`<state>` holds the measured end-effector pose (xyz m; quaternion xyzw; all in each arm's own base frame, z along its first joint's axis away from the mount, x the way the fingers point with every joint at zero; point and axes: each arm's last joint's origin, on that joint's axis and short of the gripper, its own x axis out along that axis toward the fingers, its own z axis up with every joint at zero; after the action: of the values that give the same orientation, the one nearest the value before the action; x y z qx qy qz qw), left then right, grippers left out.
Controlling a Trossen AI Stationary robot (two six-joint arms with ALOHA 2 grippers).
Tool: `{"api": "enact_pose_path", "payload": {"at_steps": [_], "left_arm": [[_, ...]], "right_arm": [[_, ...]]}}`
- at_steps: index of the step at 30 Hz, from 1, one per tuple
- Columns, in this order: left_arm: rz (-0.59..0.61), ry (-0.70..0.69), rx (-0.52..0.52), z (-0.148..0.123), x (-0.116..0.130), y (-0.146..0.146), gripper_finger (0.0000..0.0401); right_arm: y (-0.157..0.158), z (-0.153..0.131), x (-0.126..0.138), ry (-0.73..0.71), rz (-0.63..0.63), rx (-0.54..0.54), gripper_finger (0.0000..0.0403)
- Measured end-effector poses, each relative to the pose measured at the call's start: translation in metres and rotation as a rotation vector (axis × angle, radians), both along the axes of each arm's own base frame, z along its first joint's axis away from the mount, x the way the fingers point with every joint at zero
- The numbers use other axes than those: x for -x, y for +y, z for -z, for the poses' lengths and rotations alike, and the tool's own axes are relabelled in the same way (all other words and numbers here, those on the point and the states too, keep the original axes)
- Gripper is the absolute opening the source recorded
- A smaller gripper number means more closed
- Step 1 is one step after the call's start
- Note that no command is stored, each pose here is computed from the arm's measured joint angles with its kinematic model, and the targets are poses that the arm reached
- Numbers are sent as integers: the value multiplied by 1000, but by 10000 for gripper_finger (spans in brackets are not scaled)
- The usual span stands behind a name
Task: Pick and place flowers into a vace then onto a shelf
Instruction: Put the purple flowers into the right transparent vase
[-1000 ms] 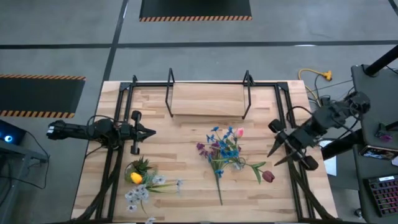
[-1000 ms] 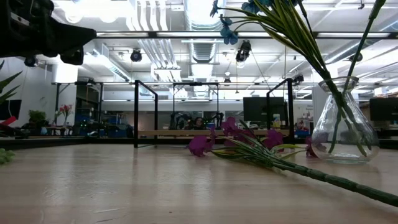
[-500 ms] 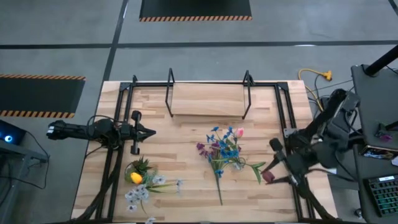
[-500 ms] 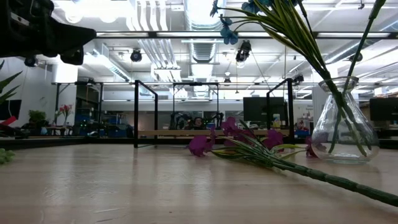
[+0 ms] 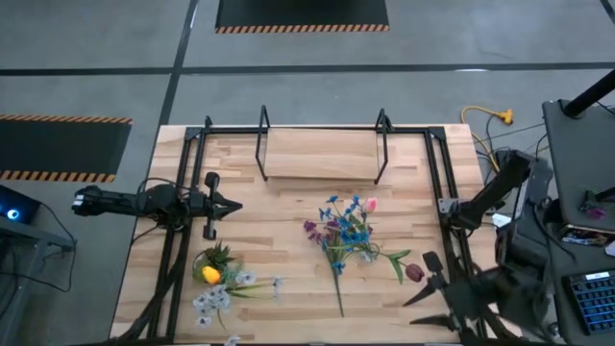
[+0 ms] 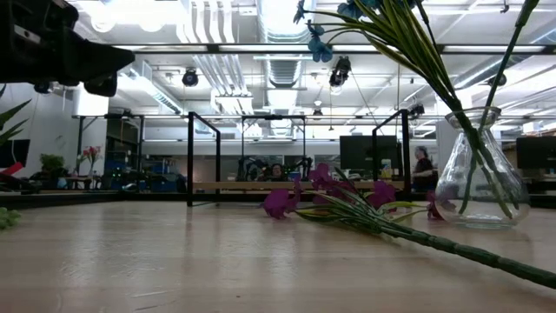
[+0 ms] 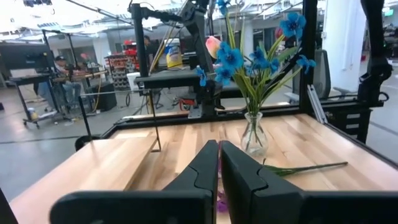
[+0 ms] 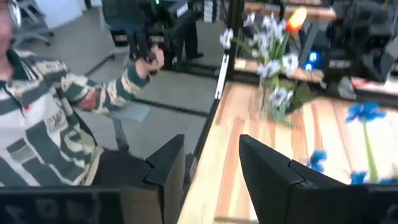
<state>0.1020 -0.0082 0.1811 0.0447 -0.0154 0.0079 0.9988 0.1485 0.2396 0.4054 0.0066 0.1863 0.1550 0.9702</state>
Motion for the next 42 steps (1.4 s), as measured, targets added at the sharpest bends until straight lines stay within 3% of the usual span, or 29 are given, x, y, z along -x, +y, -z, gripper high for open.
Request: {"api": "enact_pose_path", "payload": {"at_steps": [8, 20, 33, 42], "left_arm": [[2, -2, 76, 0, 0, 0, 0], [1, -2, 53, 0, 0, 0, 0], [1, 3, 50, 1, 0, 0, 0], [0, 18, 48, 2, 0, 0, 0]], "right_arm": [[22, 14, 6, 93, 92, -78, 133], [55, 48, 0, 193, 173, -177, 117], [97, 112, -12, 238, 321, -163, 101], [118, 163, -21, 269, 466, -227, 88]]}}
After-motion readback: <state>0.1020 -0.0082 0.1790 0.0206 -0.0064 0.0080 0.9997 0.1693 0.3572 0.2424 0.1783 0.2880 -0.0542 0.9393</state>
